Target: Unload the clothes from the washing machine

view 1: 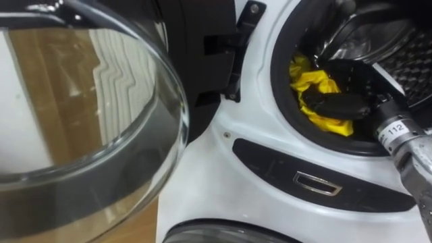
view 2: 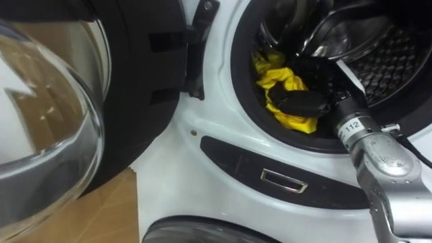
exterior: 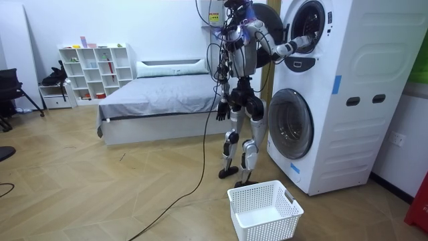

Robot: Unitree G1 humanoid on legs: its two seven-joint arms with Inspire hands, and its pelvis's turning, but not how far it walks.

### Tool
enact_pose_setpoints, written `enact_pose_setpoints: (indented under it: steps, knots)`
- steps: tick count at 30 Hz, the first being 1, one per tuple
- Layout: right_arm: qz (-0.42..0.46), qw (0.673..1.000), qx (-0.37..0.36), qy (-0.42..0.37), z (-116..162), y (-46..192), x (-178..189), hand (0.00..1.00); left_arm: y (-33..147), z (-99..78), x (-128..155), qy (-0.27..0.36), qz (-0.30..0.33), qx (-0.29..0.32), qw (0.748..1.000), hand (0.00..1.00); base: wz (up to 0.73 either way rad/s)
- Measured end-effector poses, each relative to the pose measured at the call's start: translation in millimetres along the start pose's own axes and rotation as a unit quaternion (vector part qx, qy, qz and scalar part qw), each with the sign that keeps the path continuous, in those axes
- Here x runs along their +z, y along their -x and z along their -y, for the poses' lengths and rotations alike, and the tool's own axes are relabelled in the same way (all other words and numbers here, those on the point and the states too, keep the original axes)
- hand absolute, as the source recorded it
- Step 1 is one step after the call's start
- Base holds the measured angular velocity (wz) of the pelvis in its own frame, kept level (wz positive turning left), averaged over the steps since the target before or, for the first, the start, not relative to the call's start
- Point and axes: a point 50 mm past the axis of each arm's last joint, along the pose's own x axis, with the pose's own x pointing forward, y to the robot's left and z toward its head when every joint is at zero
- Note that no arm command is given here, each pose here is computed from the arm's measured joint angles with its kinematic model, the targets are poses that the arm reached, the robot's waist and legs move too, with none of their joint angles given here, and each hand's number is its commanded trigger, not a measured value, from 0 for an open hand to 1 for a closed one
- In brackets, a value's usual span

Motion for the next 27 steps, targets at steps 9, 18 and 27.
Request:
enact_pose_setpoints:
  steps: [9,18,27]
  knots:
    - [0.008,1.000,-0.009,0.014,4,-1,5,1.00,-1.4,-7.4,-1,-0.004,0.004,0.011,1.000,0.00,0.00]
    - [0.068,0.997,-0.009,0.027,-3,4,34,1.00,-2.2,-6.2,0,0.004,0.012,0.012,1.000,0.00,-0.04]
    - [0.132,0.991,0.023,0.029,-26,49,52,1.00,-1.7,-1.8,-4,0.012,0.025,0.012,1.000,0.00,-0.14]
